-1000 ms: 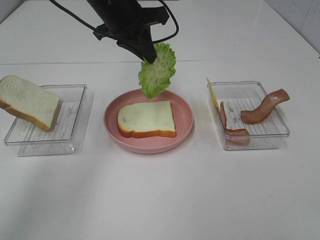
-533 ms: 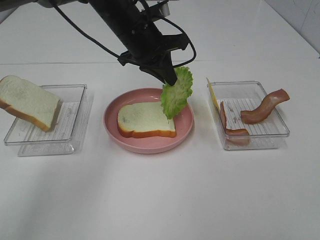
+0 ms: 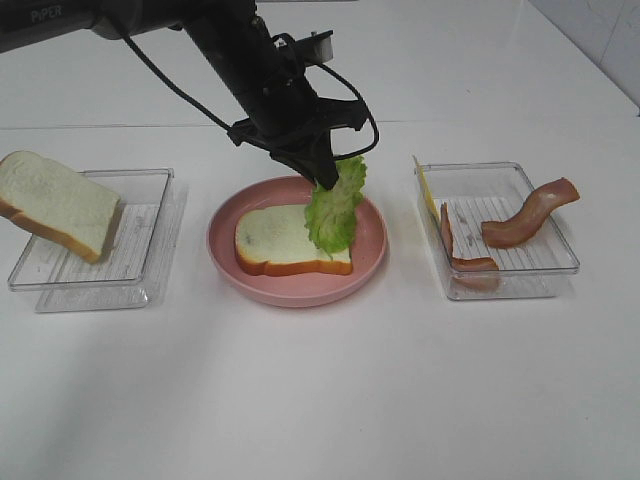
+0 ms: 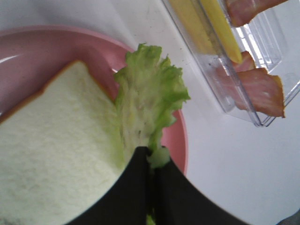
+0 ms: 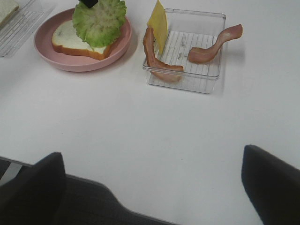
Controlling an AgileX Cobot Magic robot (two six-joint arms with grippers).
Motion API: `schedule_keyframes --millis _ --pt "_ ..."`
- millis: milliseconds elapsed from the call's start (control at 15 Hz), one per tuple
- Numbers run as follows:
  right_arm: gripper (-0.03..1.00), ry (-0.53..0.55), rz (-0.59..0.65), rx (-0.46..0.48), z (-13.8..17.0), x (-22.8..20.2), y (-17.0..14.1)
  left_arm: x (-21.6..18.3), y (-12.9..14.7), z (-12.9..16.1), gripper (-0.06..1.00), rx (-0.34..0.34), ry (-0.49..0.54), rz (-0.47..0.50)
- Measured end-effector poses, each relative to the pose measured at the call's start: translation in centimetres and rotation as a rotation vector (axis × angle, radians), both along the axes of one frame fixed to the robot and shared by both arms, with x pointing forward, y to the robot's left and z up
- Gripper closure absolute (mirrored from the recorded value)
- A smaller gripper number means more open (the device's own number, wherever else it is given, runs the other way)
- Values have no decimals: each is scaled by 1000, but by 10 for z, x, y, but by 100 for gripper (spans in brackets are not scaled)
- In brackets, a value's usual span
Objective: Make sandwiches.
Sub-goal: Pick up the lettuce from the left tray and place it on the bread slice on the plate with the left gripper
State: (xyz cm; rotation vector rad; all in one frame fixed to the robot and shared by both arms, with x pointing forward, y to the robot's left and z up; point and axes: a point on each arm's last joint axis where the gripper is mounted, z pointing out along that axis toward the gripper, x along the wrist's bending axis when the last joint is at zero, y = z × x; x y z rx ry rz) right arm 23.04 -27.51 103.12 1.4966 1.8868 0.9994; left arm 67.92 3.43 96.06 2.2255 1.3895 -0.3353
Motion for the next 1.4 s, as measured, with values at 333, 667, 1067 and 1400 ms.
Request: schedule_keyframes --millis 333,667,1067,1400 --pt "-1 0 0 0 0 0 0 2 5 -6 94 63 -1 32" --pt "-1 0 0 0 0 0 0 3 14 -16 94 183 19 63" --pt "-1 0 0 0 0 0 0 5 15 -31 94 208 38 64" --pt "-1 0 0 0 0 0 0 7 17 -35 55 241 20 60"
